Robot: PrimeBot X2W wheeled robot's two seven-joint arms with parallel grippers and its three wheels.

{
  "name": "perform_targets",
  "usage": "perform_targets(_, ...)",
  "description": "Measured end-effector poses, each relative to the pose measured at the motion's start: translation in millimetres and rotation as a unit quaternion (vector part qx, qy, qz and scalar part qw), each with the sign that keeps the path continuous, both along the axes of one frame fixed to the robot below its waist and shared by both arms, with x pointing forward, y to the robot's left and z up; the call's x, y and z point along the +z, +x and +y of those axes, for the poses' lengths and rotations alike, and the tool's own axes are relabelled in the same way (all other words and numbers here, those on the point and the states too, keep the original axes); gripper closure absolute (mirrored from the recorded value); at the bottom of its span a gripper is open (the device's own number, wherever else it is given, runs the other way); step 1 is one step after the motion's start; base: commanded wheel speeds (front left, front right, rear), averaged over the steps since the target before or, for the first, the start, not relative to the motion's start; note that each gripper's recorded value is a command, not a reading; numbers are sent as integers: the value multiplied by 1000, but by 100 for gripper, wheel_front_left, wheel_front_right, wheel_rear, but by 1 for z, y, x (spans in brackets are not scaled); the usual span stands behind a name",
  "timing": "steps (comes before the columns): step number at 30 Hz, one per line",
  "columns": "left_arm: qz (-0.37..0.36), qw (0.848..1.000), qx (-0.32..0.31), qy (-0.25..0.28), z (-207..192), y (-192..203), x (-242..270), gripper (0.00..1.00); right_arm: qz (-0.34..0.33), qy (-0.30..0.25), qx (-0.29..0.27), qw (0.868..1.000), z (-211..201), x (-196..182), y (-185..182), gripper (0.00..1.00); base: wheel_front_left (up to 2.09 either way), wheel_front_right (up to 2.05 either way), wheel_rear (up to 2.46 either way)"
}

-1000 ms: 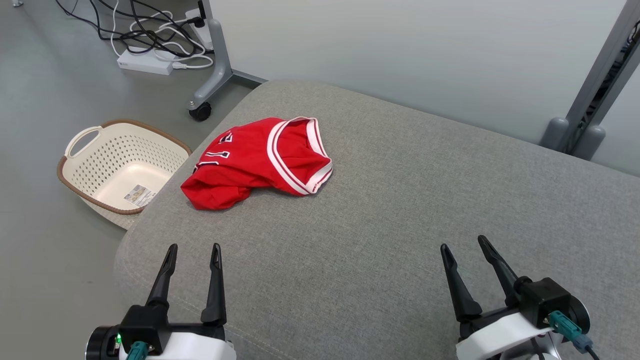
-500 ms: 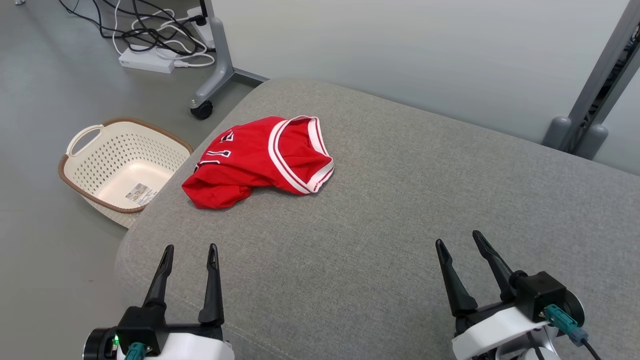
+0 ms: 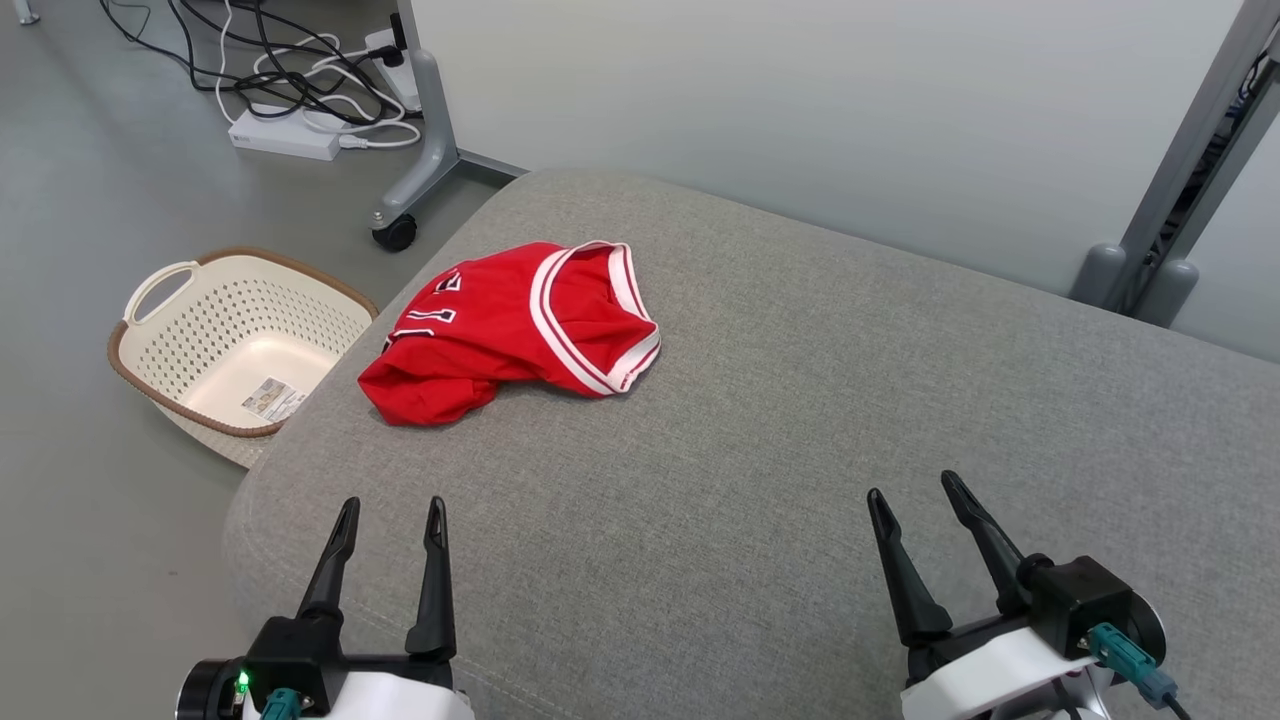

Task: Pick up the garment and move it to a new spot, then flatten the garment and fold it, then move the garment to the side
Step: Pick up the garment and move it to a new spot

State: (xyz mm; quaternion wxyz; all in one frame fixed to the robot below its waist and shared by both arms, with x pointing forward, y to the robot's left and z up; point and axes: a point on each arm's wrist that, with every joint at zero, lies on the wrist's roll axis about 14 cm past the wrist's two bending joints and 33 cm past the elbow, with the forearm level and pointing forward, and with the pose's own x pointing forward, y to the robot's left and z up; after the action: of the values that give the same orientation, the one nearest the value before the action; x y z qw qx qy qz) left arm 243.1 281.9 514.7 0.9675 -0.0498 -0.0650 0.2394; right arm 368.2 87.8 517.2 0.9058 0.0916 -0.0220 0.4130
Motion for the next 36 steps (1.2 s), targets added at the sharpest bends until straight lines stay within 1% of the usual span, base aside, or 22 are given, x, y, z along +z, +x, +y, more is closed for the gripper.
perform_targets(5,3,1000,-1,0,0,1,-2,0,3,-1,6,1000,2,-3,-3,0,0,0,0)
perform_targets(8,1,1000,18,5,14,-2,2,0,2,1,9,1000,3,-3,-4,0,0,0,0)
perform_targets(11,-2,1000,9,12,18,3,6,0,1,2,15,1000,5,-3,-4,0,0,0,0)
perform_targets(14,-9,999,-3,-34,24,12,-2,0,0,-3,16,1000,3,-8,1,0,0,0,0)
perform_targets(18,12,997,-66,-24,21,45,-8,0,1,-6,15,1000,0,-14,10,0,0,0,0)
perform_targets(20,39,994,-101,-19,21,65,-10,0,2,-7,16,1000,-1,-17,15,0,0,0,0)
perform_targets(21,42,993,-108,-19,25,76,-6,0,3,-6,16,1000,-1,-18,17,0,0,0,0)
perform_targets(23,48,991,-121,-40,34,98,2,0,4,-6,14,1000,-3,-21,23,0,0,0,0)
perform_targets(25,70,986,-144,-37,39,119,9,0,9,-7,12,1000,-5,-26,26,0,0,0,0)
perform_targets(26,82,984,-151,-45,42,129,10,0,11,-7,10,1000,-7,-28,28,0,0,0,0)
perform_targets(29,129,974,-167,-82,49,155,4,0,21,-7,6,1000,-10,-37,33,0,0,0,0)
perform_targets(32,172,961,-171,-132,58,179,-4,0,28,-10,6,1000,-14,-46,37,0,0,0,0)
perform_targets(34,204,950,-171,-165,61,192,-14,0,31,-10,4,999,-15,-50,42,0,0,0,0)
perform_targets(35,239,937,-173,-187,61,202,-26,0,34,-10,3,999,-17,-53,46,0,0,0,0)
perform_targets(36,255,932,-171,-193,62,206,-31,0,35,-9,6,999,-16,-54,46,0,0,0,0)
